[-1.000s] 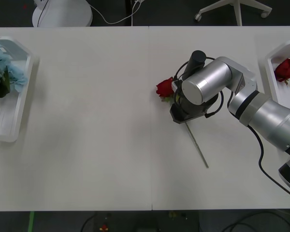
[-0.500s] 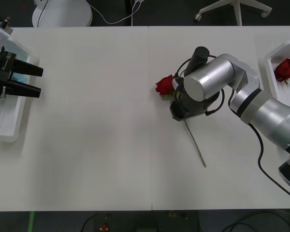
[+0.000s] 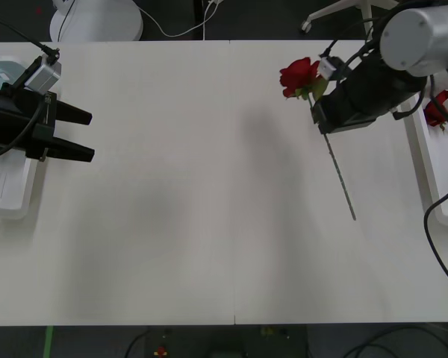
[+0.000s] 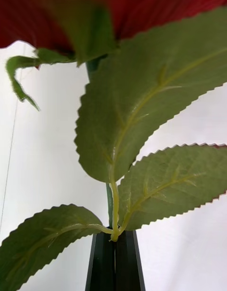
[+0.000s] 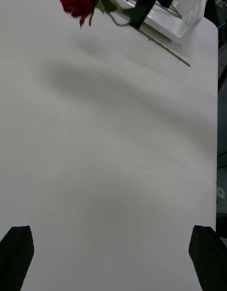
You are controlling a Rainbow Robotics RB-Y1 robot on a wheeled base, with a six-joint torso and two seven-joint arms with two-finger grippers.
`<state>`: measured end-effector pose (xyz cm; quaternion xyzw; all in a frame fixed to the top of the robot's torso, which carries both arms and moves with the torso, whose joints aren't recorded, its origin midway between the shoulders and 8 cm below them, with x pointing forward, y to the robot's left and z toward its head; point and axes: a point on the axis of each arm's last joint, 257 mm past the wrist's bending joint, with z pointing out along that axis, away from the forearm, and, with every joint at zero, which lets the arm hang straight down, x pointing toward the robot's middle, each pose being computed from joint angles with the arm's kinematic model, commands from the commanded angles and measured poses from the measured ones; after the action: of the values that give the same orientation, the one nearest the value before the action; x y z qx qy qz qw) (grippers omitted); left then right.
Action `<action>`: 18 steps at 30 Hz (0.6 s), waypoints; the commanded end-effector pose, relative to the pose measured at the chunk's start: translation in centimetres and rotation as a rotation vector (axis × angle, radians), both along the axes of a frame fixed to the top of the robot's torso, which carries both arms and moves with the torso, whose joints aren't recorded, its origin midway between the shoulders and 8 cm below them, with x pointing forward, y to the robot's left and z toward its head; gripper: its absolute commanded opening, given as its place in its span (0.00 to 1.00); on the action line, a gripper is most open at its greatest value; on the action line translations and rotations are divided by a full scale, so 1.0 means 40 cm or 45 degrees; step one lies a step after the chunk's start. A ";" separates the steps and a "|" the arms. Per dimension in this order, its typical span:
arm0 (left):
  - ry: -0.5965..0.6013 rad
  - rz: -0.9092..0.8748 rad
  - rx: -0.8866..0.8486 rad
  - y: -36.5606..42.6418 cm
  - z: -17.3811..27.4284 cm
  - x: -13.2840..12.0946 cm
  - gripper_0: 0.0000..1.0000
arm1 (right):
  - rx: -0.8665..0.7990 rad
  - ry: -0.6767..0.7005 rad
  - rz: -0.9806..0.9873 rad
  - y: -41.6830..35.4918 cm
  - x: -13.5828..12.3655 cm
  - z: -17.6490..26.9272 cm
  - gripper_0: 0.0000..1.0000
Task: Put the red flowers into the right box and the blue flowers into the left box
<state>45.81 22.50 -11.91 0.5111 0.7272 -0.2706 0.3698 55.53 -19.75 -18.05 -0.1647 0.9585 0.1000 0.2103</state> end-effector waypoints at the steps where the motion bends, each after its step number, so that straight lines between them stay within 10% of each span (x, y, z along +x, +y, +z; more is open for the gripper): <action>1: -0.040 -0.058 0.055 -0.001 -0.013 -0.015 0.96 | -0.047 -0.159 -0.100 -0.183 0.050 0.150 0.00; 18: -0.019 -0.107 0.039 -0.092 -0.043 -0.018 0.95 | -0.735 -0.299 -0.596 -0.844 0.063 0.226 0.00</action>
<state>44.52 20.22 -15.64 0.5140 0.7339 -0.2869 0.3389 58.61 -48.92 -10.79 -0.0142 0.9397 -0.1956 0.2802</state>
